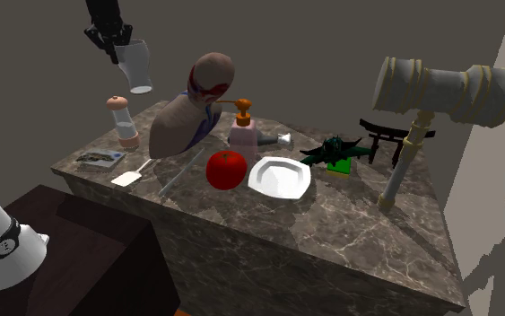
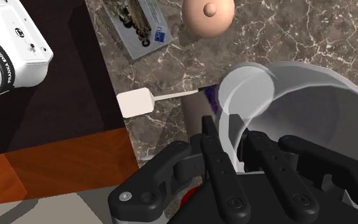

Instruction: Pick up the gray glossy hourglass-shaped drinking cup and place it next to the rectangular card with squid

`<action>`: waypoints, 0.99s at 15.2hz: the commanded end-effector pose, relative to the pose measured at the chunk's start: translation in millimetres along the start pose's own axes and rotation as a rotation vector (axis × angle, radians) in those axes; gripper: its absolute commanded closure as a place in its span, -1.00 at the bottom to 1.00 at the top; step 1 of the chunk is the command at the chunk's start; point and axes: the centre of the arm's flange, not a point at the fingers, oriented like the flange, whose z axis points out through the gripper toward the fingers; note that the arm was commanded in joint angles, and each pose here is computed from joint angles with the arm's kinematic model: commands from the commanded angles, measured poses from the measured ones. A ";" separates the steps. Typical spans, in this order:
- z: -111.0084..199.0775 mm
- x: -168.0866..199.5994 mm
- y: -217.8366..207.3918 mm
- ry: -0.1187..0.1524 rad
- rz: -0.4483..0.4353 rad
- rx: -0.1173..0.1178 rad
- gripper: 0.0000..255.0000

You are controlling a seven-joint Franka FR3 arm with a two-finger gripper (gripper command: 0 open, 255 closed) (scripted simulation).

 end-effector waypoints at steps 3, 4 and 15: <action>-0.9 -52.1 -7.0 0.000 0.002 0.000 1.00; -0.8 -65.1 -9.3 0.000 0.002 0.000 1.00; -0.4 -204.2 -34.0 0.000 0.002 0.000 1.00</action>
